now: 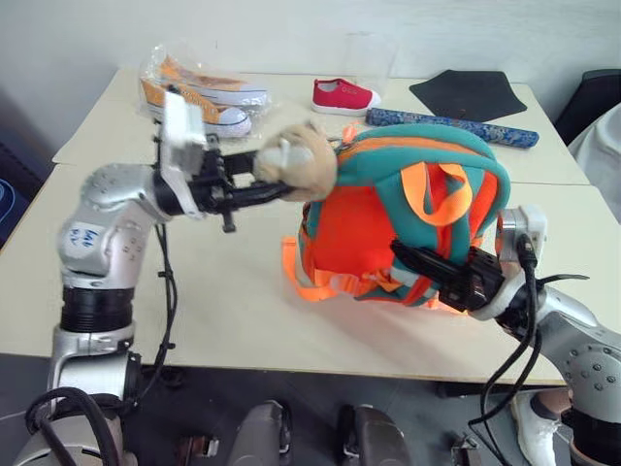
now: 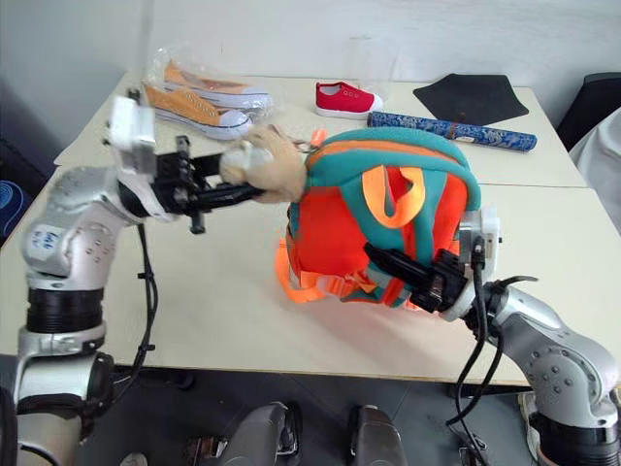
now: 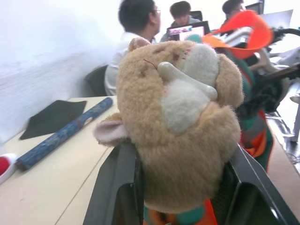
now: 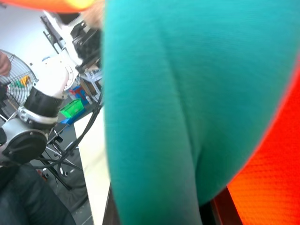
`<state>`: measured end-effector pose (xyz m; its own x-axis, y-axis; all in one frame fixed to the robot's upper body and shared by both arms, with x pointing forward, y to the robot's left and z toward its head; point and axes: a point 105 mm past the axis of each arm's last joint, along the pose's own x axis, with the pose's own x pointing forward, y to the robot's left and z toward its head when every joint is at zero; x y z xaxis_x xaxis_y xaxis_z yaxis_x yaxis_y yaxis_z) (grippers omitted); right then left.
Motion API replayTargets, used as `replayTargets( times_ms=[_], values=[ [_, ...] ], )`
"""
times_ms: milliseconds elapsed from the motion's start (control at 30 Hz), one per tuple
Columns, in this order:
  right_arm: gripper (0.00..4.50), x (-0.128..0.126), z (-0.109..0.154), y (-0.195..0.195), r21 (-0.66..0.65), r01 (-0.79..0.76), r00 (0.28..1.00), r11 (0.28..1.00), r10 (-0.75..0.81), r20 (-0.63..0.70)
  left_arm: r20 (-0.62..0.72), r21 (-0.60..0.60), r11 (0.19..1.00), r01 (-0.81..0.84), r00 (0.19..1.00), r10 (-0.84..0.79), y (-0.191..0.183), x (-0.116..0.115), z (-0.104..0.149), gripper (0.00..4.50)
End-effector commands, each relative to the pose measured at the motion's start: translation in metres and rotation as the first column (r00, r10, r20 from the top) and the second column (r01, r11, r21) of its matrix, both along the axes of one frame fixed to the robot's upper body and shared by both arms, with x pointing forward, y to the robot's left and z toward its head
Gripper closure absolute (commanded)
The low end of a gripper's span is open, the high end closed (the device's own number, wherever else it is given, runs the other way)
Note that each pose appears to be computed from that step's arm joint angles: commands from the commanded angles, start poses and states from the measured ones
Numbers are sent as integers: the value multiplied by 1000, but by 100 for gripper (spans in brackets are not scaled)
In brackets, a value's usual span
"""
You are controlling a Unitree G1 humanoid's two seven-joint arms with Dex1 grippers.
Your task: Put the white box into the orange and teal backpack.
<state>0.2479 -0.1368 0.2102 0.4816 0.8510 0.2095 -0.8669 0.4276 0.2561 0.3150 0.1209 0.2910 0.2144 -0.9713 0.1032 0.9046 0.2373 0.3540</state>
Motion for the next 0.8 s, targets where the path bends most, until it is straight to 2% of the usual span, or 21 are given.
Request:
replayTargets(
  times_ms=[33,67,133,200,267,400,567,633,700,733,800],
  values=[
    [450,-6,11,-10,28,53,997,998,-55,48,-61,-31,996,-80,995,78,28,11,7,320],
    [450,-6,10,-12,36,66,997,997,-67,44,-121,-27,994,-105,987,101,34,16,1,320],
    [450,-7,8,-12,42,79,996,996,-80,38,-169,67,983,-172,969,181,44,27,-26,320],
    [450,-7,6,-10,46,82,996,996,-83,35,-192,197,967,-164,960,202,50,29,-63,320],
    [450,-7,5,-8,53,81,996,995,-82,30,-220,269,953,-140,954,202,55,28,-101,320],
    [450,-8,2,-4,50,71,997,996,-72,25,-267,228,969,-92,952,153,46,22,-138,320],
    [450,-7,1,-3,46,66,997,997,-68,21,-295,152,988,-40,952,84,29,14,-147,320],
    [450,-5,-5,-1,15,73,997,997,-74,19,-317,184,983,-28,945,86,27,12,-158,320],
    [450,-3,-9,-1,-29,86,996,996,-85,42,-313,233,971,-52,941,125,33,12,-167,249],
    [450,-5,-11,-2,-81,75,996,994,-70,59,-306,215,973,-82,941,147,40,14,-162,229],
    [386,-8,-13,-5,-154,61,996,986,-49,81,-283,197,974,-114,944,167,51,15,-153,178]
  ],
)
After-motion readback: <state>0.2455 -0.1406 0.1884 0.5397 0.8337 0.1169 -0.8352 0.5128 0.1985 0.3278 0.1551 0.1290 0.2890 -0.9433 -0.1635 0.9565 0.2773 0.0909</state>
